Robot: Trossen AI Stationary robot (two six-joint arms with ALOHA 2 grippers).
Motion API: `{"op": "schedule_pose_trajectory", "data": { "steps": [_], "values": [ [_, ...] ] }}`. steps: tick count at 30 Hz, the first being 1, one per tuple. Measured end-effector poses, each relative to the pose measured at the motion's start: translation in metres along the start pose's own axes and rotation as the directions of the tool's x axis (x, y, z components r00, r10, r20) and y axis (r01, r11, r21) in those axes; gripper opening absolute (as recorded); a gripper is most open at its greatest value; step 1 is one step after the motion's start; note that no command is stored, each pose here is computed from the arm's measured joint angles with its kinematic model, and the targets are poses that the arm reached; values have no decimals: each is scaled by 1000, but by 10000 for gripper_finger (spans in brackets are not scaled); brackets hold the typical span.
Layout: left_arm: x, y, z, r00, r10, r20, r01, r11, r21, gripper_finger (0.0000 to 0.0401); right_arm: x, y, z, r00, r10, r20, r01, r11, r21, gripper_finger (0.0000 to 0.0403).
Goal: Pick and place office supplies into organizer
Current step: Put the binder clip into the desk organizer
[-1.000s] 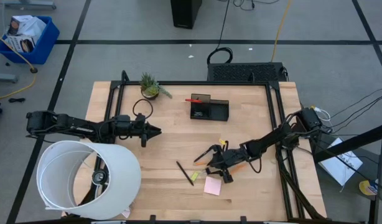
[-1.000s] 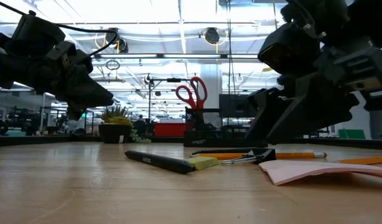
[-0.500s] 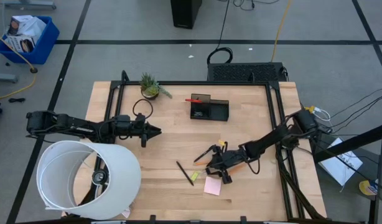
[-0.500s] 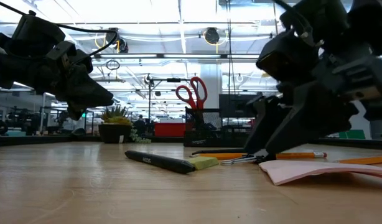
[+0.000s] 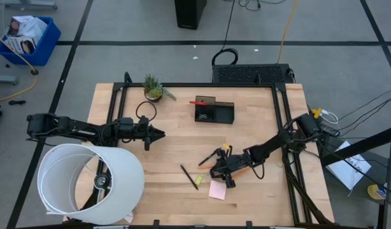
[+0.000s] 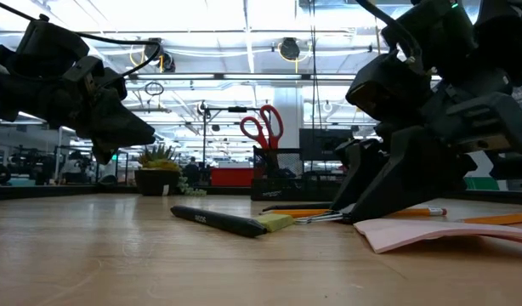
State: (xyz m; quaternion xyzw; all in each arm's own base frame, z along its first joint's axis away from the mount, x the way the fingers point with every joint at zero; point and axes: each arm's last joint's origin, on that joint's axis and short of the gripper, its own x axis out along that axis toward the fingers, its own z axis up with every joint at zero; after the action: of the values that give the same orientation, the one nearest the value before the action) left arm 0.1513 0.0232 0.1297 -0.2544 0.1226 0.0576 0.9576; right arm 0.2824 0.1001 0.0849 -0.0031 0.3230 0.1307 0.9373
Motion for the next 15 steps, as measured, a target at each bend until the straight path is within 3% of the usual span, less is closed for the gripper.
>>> {"op": "schedule_pose_trajectory", "data": {
  "steps": [6, 11, 15],
  "values": [
    [0, 0, 0, 1000, 0, 0, 0, 1000, 3, 93, 0, -1, 3, 999, -26, 43, 26, 1000, 3, 139],
    [0, 0, 0, 1000, 0, 0, 0, 1000, 3, 93, -1, -7, 13, 984, -109, 143, 110, 994, 2, 161],
    [0, 0, 0, 1000, 0, 1, 0, 1000, 1, 93, -1, -18, 16, 973, -154, 172, 153, 988, 24, 145]
  ]
}}
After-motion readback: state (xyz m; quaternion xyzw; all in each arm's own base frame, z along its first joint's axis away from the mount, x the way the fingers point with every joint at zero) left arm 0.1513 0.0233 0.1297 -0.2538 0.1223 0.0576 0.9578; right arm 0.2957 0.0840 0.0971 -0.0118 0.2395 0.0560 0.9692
